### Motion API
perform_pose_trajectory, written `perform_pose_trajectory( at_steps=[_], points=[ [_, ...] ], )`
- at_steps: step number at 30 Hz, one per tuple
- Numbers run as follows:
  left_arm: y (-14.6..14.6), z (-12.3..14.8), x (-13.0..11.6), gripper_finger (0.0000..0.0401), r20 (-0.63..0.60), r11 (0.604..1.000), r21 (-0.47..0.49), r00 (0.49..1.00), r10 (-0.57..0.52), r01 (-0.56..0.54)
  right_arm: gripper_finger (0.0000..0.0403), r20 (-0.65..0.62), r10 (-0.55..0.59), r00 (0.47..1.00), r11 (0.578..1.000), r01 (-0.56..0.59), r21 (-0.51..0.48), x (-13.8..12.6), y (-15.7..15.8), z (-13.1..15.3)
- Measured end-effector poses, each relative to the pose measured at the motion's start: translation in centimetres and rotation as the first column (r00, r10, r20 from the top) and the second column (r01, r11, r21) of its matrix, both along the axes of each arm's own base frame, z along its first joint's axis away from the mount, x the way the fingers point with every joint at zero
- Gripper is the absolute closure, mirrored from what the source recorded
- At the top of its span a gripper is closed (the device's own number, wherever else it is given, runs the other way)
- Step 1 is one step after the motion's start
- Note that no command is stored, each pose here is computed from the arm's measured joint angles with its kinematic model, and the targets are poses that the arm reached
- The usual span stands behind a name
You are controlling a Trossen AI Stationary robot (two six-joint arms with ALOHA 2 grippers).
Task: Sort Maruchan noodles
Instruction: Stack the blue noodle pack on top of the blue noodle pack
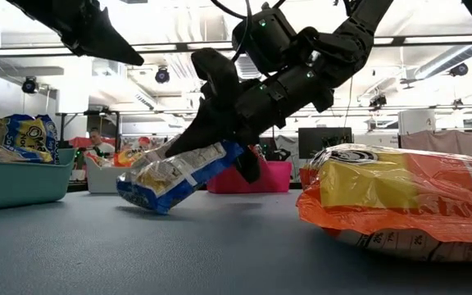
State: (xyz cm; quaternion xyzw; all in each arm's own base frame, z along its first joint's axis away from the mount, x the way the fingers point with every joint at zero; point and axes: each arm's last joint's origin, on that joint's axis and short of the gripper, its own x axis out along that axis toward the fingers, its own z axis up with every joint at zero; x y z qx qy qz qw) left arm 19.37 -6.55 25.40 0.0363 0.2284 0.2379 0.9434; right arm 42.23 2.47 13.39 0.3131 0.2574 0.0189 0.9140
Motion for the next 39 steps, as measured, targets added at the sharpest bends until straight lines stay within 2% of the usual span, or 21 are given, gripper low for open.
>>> perform_pose_trajectory(
  at_steps=[4, 12, 18, 25, 28, 34, 39],
  points=[
    [0.4, 0.7, -0.8, 0.0401, 0.027, 1.0, 0.011, 0.999, 0.027, -0.027, 0.034, 0.038, 0.026, 0.999, 0.998, -0.024, -0.049, 0.0, 0.0, 0.9],
    [1.8, 3.1, -3.3, 0.0401, 0.125, 0.995, 0.069, 0.99, 0.068, -0.077, 0.034, 0.171, 0.068, 0.983, 0.96, -0.018, -0.28, 1.9, 1.0, 4.4],
    [2.6, 4.6, -5.1, 0.0401, 0.214, 0.996, 0.031, 0.974, 0.08, -0.088, 0.034, 0.269, 0.093, 0.959, 0.876, 0.05, -0.48, 3.5, 1.2, 7.8],
    [3.3, 5.6, -6.7, 0.0401, 0.287, 0.996, -0.013, 0.954, 0.09, -0.09, 0.034, 0.34, 0.152, 0.928, 0.793, 0.091, -0.603, 4.7, 1.3, 10.2],
    [3.6, 6.0, -7.3, 0.0401, 0.316, 0.996, -0.029, 0.944, 0.095, -0.09, 0.034, 0.337, 0.181, 0.924, 0.765, 0.083, -0.639, 5.6, 1.7, 10.0],
    [4.4, 6.8, -8.9, 0.0401, 0.384, 0.994, -0.064, 0.917, 0.103, -0.085, 0.034, 0.315, 0.251, 0.915, 0.656, 0.079, -0.75, 7.4, 2.3, 9.0],
    [5.0, 7.3, -10.3, 0.0401, 0.441, 0.992, -0.1, 0.89, 0.116, -0.08, 0.034, 0.325, 0.281, 0.903, 0.596, 0.102, -0.797, 9.3, 2.4, 8.7]
  ],
)
